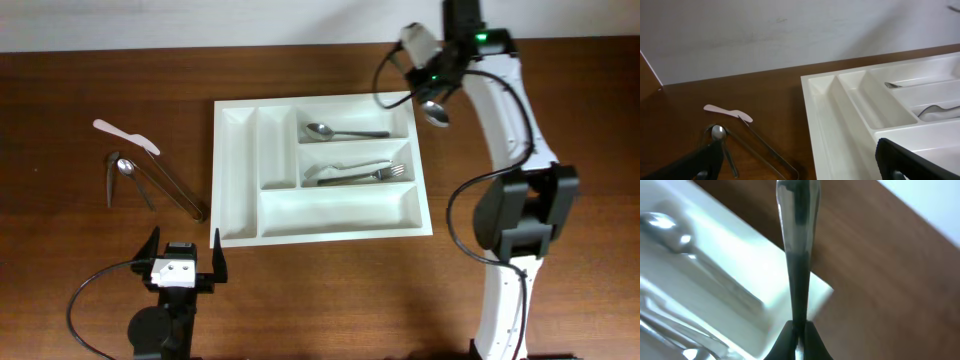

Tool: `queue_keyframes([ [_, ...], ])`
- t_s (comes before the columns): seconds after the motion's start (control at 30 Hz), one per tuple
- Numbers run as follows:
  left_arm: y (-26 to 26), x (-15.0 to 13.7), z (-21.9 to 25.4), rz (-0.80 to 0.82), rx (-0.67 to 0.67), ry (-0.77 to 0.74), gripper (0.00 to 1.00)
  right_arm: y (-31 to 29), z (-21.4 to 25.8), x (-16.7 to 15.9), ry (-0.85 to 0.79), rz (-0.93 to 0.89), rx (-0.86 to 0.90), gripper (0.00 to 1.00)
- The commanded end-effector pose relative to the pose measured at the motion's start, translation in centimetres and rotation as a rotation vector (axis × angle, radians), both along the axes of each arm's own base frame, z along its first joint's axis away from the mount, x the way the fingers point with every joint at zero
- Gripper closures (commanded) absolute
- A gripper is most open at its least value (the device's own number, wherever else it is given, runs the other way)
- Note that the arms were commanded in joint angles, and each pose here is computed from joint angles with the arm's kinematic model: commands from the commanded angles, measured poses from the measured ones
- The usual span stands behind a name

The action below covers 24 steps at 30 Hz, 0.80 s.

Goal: Pack container
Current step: 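Lift the spoon and carry it left over the tray's upper compartment, then lower the spoon into the upper compartment and open the right gripper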

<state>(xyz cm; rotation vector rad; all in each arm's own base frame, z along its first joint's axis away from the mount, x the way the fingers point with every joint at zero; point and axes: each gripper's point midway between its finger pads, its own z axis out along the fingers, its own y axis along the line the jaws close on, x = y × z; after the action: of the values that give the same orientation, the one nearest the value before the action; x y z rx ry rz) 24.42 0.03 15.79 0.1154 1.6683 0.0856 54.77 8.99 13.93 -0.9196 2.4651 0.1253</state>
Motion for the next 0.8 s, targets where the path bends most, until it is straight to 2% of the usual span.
queue_keyframes([
  [0.0, 0.0, 0.0, -0.1, 0.004, -0.012, -0.002, 0.01, 3.9, 0.6, -0.1, -0.071, 0.212, -0.055, 0.96],
  [0.17, 0.0, 0.0, -0.1, 0.004, -0.012, -0.002, 0.01, 7.9, 0.5, -1.1, -0.159, 0.528, -0.171, 0.96],
  [0.27, 0.0, 0.0, -0.1, 0.004, -0.012, -0.002, 0.01, 9.5, 0.4, -1.1, -0.205, 0.633, -0.208, 0.96],
  [0.4, 0.0, 0.0, -0.1, 0.004, -0.012, -0.002, 0.01, 10.7, -0.6, -0.6, -0.227, 0.666, -0.215, 0.96],
  [0.63, 0.0, 0.0, -0.1, 0.004, -0.012, -0.002, 0.01, 11.1, -5.0, -0.9, -0.145, 0.686, -0.182, 0.96],
  [0.77, 0.0, 0.0, -0.1, 0.004, -0.012, -0.002, 0.01, 11.5, -5.8, -1.1, -0.132, 0.695, -0.156, 0.96],
])
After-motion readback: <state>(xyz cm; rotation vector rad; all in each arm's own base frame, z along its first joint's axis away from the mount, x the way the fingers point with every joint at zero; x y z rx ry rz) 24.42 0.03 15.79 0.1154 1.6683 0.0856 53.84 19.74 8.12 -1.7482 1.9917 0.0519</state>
